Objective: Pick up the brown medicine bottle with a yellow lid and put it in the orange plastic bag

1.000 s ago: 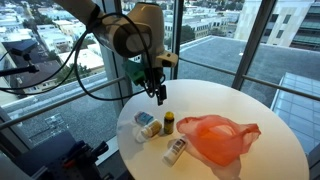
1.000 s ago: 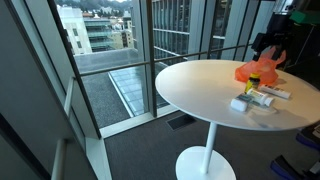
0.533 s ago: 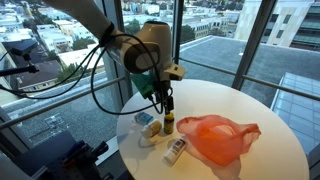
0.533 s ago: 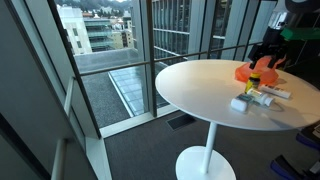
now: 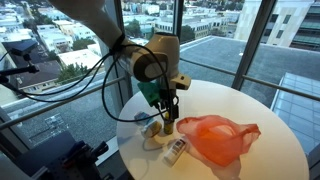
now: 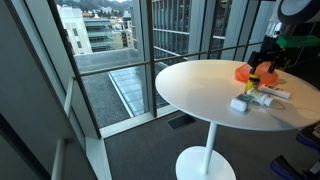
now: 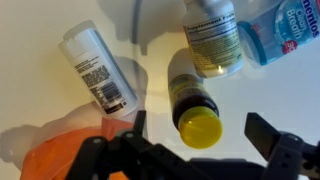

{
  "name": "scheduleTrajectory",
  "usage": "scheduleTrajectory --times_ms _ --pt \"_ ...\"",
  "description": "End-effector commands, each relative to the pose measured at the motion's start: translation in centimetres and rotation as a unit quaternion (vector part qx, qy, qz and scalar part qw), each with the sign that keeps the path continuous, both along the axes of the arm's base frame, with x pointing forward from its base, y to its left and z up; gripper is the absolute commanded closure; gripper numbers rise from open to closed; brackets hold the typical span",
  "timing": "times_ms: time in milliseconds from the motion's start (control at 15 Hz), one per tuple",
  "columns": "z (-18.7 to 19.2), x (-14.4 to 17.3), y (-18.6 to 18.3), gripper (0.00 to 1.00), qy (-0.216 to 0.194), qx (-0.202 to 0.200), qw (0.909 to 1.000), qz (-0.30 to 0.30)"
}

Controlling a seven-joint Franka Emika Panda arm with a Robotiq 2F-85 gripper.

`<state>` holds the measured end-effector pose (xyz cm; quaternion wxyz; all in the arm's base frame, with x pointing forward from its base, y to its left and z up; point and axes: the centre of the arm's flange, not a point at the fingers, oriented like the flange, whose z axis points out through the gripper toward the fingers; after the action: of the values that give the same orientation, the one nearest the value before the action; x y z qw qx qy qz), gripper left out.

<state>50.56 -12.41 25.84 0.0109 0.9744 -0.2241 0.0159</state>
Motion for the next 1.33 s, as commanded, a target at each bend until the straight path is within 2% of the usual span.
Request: scheduleTrajectory --times_ms 0,67,133,200,267,667,933,1267 --pt "-0.7 1.5 -0.7 0.0 0.01 -0.007 0.9999 -0.01" --pt "-1.0 1.6 -0.8 0.03 0.012 -0.007 0.9998 -0.01" --pt "-1.1 1.8 -0.8 0.11 0.014 -0.008 0.9998 -0.01" --pt "-1.2 2.0 -0.9 0.28 0.015 -0.008 0.9998 -0.01" --pt "-1.3 2.2 -0.9 0.3 0.015 -0.009 0.9998 -0.01" --pt "0.5 2.4 0.5 0.79 0.002 -0.008 0.9999 0.008" --pt "4.5 1.7 3.4 0.8 -0.017 -0.002 0.9991 0.039" --pt "11.4 1.2 4.4 0.8 -0.032 -0.038 0.9978 0.043"
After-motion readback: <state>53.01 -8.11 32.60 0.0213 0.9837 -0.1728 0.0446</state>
